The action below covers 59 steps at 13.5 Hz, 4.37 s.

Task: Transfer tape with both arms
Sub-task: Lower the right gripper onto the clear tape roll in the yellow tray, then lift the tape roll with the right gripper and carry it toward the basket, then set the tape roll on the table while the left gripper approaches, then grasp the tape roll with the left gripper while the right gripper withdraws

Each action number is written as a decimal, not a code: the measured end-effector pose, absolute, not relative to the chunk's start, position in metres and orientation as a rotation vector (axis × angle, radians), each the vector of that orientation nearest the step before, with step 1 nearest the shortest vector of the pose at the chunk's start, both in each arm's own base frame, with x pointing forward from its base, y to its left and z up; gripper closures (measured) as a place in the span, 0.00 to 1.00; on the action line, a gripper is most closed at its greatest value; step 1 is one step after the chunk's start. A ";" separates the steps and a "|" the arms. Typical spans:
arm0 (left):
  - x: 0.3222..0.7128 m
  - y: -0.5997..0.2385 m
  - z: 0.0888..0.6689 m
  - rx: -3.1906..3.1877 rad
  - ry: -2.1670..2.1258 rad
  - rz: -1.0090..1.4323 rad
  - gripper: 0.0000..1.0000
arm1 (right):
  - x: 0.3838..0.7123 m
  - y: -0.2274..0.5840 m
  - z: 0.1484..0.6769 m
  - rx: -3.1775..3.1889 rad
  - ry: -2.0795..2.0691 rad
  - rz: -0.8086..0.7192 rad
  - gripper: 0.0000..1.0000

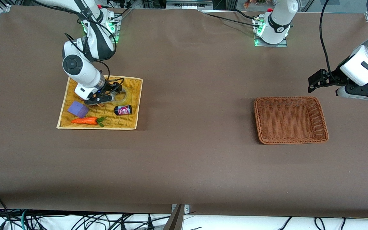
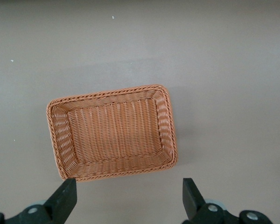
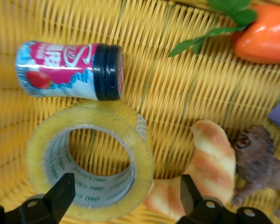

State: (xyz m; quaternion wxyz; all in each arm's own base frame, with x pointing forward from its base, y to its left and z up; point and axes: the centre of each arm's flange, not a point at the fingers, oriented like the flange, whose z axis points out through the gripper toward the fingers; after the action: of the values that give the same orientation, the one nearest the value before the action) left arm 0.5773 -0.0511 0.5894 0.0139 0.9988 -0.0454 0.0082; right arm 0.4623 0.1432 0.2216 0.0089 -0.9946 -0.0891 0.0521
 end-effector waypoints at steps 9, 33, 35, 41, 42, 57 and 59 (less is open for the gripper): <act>0.577 -0.061 0.594 3.107 -0.168 0.041 0.00 | 0.465 0.140 0.201 -3.100 -0.263 0.138 0.67; 0.575 -0.053 0.592 3.110 -0.149 -0.011 0.00 | 0.409 0.577 0.246 -3.004 0.327 0.098 0.78; 0.574 -0.058 0.592 3.109 -0.162 -0.010 0.00 | 0.398 0.597 0.223 -2.976 0.352 0.090 0.78; 0.573 -0.068 0.592 3.100 -0.187 -0.013 0.00 | 0.407 0.596 0.194 -2.968 0.368 0.064 0.63; 0.573 -0.069 0.592 3.087 -0.185 -0.014 0.00 | 0.409 0.597 0.196 -2.963 0.367 0.058 0.52; 0.606 -0.143 0.506 3.033 -0.347 -0.124 0.00 | 0.569 0.344 0.473 -3.129 -0.197 0.091 0.00; 0.609 -0.176 0.481 3.023 -0.391 -0.167 0.00 | 0.574 0.291 0.508 -3.148 -0.266 0.122 0.00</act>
State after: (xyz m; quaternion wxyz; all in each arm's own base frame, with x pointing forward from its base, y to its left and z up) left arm 0.6094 -0.1762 0.4806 0.0444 0.9893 -0.1279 -0.0546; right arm 0.5738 0.2913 0.5084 -0.0100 -0.9956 -0.0843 0.0387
